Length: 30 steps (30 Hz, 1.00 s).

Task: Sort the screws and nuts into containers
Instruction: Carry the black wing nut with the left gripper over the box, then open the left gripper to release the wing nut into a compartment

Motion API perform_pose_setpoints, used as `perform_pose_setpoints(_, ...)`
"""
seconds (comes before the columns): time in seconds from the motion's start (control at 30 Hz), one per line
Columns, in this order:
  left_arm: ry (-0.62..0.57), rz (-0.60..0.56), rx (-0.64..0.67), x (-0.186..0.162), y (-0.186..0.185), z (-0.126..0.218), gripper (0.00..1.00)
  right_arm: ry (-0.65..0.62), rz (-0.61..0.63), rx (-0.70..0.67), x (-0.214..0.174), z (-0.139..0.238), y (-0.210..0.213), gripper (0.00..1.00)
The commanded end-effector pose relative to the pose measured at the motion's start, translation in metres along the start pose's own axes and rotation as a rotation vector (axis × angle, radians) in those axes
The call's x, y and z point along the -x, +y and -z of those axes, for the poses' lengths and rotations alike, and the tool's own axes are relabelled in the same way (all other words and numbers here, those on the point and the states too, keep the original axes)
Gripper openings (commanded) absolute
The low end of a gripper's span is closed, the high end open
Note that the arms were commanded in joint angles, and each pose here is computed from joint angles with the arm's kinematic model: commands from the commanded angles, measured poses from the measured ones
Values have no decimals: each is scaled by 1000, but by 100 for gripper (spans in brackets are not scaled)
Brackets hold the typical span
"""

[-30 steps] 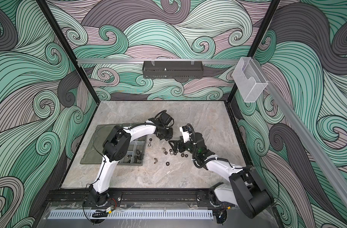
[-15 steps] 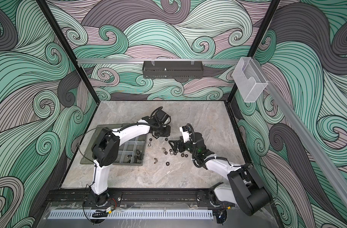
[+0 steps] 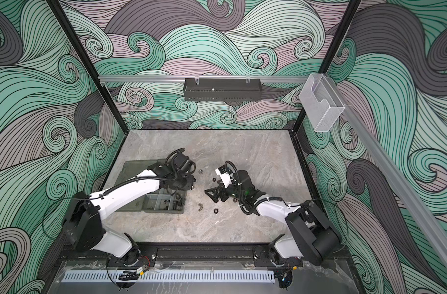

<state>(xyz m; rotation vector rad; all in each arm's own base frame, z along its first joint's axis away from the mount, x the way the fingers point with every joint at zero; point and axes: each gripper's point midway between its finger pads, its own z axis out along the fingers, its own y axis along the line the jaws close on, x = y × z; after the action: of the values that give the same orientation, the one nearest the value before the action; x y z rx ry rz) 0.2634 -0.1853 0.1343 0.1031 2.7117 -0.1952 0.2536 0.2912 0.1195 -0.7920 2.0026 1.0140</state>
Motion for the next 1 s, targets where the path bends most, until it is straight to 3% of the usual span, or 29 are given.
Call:
perform_pose_setpoints(0.0, -13, 53, 117, -22, 41, 20, 2, -20, 66, 67, 12, -5, 16, 99)
perform_pose_setpoints(0.23, -5, 159, 244, -58, 90, 19, 3, -12, 60, 68, 10, -5, 17, 99)
perform_pose_setpoints(0.43, 7, 181, 231, -54, 93, 4, 3, -7, 69, 41, 8, -4, 12, 99)
perform_pose_setpoints(0.97, 213, 176, 184, -70, 84, -36, 3, 5, 69, 17, 6, -5, 8, 99)
